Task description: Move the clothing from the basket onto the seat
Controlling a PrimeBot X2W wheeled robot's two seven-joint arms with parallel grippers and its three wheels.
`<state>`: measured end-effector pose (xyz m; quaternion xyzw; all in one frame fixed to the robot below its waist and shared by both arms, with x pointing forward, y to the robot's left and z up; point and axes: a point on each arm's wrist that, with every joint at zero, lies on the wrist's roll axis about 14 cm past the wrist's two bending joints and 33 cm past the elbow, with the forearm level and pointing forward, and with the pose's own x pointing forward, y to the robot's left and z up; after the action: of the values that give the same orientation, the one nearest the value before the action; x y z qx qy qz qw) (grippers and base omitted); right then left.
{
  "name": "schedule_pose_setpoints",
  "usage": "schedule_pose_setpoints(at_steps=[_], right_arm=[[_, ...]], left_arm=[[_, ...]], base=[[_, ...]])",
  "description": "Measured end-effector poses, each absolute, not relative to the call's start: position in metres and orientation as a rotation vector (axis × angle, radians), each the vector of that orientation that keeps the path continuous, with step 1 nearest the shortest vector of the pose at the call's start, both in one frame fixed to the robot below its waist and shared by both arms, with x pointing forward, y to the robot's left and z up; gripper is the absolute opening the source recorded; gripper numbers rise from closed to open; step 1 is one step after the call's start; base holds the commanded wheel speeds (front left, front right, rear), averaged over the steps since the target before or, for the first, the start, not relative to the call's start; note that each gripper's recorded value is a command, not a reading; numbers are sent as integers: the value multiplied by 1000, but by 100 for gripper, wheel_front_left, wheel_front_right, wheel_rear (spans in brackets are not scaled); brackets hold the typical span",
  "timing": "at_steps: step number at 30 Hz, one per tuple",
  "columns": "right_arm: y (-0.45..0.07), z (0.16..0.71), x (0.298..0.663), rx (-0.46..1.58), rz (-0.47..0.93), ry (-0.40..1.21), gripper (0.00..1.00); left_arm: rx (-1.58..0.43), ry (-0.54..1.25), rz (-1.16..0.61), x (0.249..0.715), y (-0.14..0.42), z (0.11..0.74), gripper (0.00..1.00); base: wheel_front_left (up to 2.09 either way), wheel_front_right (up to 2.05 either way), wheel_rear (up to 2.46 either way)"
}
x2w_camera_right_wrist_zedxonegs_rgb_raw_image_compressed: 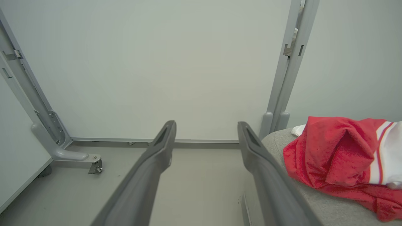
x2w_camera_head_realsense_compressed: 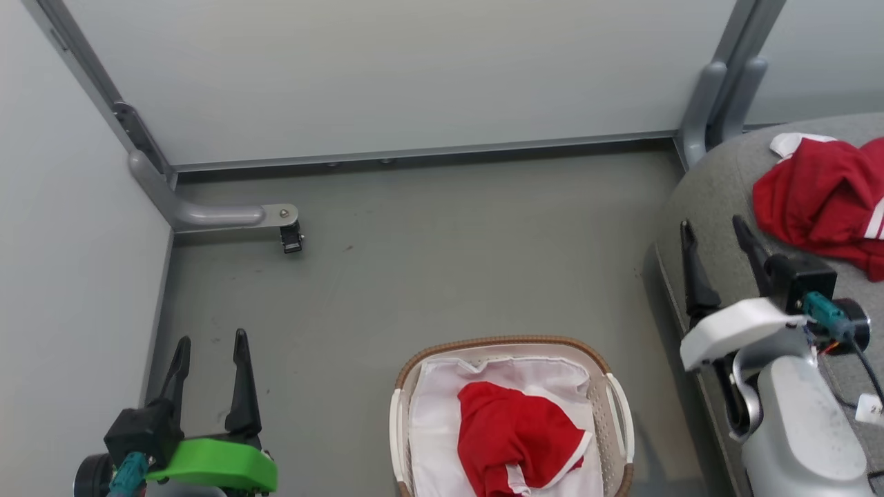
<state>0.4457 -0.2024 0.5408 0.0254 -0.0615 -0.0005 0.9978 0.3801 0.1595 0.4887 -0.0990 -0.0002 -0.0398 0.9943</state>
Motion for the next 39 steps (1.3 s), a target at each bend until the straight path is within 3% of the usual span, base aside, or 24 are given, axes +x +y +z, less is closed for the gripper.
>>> schedule_pose_setpoints(at_steps=[8, 16, 39], right_arm=[[-159, 520, 405, 133, 115, -89, 100], [-155, 504, 379, 176, 122, -50, 100], [-157, 508, 373, 185, 116, -62, 100]], left_arm=[[-207, 35, 8, 339, 186, 473, 100], [-215, 49, -10, 327, 179, 468, 100], [-206, 60, -39, 327, 173, 464, 100]], base=[[0, 0, 0], [0, 0, 0], [0, 0, 0]])
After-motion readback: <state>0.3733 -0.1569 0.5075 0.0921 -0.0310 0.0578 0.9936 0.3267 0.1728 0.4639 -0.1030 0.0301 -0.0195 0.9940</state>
